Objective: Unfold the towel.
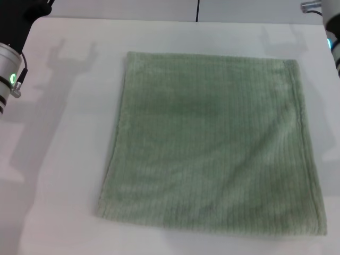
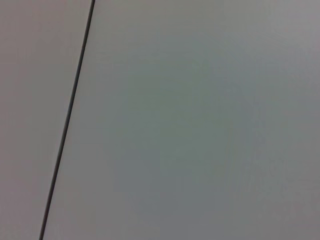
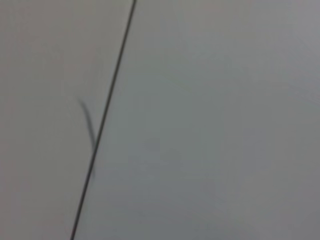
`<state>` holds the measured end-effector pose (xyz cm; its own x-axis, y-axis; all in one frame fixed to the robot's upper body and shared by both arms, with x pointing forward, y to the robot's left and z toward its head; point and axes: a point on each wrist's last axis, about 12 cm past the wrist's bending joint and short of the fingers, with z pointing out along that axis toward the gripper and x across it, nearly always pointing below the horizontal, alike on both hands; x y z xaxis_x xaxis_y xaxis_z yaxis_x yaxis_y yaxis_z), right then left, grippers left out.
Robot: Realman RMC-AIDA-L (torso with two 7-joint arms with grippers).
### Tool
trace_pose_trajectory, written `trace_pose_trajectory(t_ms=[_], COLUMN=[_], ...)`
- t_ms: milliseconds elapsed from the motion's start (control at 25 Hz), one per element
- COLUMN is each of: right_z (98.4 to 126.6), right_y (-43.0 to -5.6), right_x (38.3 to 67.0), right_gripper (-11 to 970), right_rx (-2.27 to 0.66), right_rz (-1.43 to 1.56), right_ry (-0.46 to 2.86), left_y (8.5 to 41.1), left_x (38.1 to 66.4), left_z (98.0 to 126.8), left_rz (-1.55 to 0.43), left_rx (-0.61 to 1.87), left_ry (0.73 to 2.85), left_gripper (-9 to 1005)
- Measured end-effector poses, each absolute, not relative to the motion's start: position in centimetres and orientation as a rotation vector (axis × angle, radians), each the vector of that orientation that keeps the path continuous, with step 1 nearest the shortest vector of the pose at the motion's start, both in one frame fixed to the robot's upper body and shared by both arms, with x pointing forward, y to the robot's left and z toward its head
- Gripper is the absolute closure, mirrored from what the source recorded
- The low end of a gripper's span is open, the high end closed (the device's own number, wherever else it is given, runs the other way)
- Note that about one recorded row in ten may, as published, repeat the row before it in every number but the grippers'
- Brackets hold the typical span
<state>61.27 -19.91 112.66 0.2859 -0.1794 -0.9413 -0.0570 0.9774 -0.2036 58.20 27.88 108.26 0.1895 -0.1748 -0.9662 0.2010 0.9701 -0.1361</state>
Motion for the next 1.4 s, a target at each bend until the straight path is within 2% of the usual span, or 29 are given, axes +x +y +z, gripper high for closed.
trace_pose_trajectory(t_ms=[200,840,1400], right_z=[111.9,110.2,109.7], right_y=[-20.2,-20.7,-22.7], right_x=[60.4,60.3,60.5], right_gripper=[245,244,244], right_rx=[-0.175,-0.242,-0.194], right_rz=[-0.003,-0.031,-0.026], right_ry=[1.220,1.258,1.258], left_y=[28.0,27.8,27.3], left_x=[57.8,57.5,58.6], left_z=[108.0,107.8,107.9], left_rz=[-0.271,-0.274,-0.270], left_rx=[0.019,0.037,0.058], left_ry=[1.351,1.351,1.365], left_gripper=[137,137,137])
